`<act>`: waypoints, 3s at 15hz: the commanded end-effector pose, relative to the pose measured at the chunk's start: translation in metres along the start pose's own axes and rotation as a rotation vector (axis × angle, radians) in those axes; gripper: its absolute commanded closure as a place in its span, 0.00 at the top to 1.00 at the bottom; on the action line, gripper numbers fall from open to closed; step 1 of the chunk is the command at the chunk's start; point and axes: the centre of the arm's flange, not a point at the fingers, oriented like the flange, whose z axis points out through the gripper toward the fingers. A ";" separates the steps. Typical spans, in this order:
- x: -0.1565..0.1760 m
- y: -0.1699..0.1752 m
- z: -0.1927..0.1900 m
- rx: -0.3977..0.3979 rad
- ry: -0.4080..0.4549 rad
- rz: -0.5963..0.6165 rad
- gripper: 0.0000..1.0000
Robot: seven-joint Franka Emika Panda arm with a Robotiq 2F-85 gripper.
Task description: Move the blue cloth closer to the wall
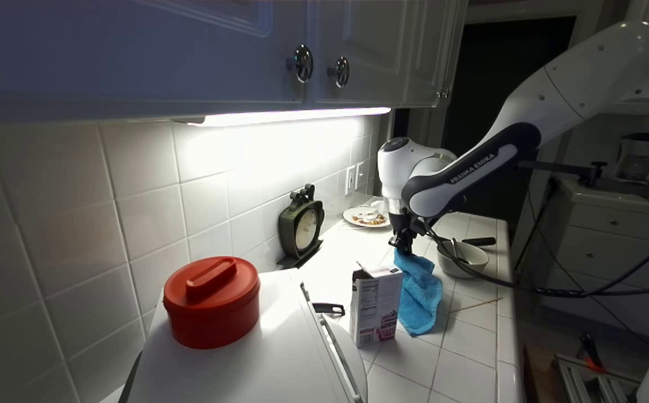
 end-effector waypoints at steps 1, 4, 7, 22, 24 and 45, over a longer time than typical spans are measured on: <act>0.031 -0.009 -0.017 -0.107 0.078 -0.039 0.02; 0.043 -0.023 -0.030 -0.113 0.162 -0.065 0.02; 0.049 -0.039 -0.043 -0.098 0.247 -0.079 0.02; 0.040 -0.136 -0.080 -0.030 0.442 -0.347 0.02; 0.037 -0.145 -0.081 -0.010 0.445 -0.384 0.02; -0.058 -0.082 -0.086 0.195 -0.021 -0.378 1.00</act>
